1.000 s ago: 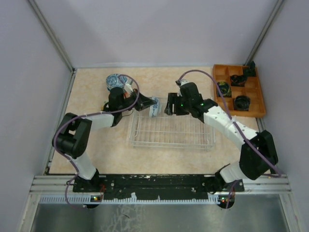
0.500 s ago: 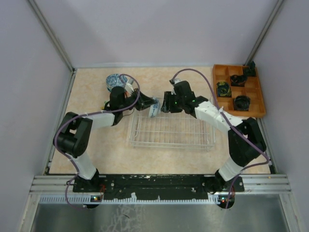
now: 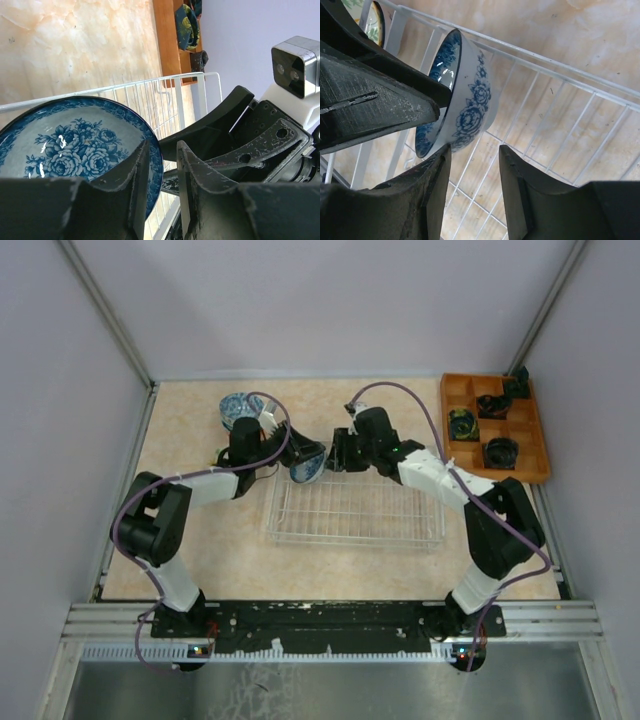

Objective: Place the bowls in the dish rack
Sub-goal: Adjust the bowl in the dish rack.

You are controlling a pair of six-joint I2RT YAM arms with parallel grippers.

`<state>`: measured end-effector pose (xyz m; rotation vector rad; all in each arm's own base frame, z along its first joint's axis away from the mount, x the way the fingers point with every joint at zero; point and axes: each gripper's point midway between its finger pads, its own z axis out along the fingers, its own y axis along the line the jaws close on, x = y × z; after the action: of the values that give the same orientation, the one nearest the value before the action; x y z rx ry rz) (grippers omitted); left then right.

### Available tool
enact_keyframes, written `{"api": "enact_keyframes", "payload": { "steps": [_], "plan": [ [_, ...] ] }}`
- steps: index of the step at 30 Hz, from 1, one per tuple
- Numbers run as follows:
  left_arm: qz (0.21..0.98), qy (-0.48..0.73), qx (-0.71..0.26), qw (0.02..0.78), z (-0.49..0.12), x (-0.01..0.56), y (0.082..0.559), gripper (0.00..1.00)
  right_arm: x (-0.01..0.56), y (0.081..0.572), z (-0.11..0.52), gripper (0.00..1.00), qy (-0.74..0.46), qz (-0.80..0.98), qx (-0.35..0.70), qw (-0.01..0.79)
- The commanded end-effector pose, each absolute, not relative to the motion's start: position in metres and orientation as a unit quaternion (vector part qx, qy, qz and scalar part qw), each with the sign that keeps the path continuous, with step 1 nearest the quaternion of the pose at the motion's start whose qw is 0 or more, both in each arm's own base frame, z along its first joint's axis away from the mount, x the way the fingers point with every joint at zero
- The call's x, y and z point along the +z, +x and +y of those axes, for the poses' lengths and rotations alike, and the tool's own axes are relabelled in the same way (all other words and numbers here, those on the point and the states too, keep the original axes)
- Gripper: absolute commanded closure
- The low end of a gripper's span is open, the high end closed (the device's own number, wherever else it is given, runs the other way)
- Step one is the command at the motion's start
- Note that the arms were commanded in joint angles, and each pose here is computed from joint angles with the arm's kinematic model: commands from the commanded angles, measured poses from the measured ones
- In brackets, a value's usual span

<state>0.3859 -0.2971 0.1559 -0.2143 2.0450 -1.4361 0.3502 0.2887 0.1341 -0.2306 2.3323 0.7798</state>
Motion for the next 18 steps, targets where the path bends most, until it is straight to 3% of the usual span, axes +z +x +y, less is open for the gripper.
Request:
{"api": "enact_keyframes", "payload": {
  "steps": [1, 12, 18],
  "plan": [
    [0.841, -0.151, -0.449, 0.259, -0.264, 0.073, 0.382, 0.66, 0.154, 0.366, 0.31, 0.55, -0.097, 0.87, 0.326, 0.357],
    [0.834, -0.118, -0.451, 0.296, -0.268, 0.118, 0.389, 0.59, 0.161, 0.365, 0.307, 0.48, -0.096, 0.871, 0.315, 0.364],
    [0.867, -0.068, -0.386, 0.309, -0.278, 0.131, 0.39, 0.55, 0.184, 0.351, 0.286, 0.46, -0.076, 0.866, 0.305, 0.389]
  ]
}}
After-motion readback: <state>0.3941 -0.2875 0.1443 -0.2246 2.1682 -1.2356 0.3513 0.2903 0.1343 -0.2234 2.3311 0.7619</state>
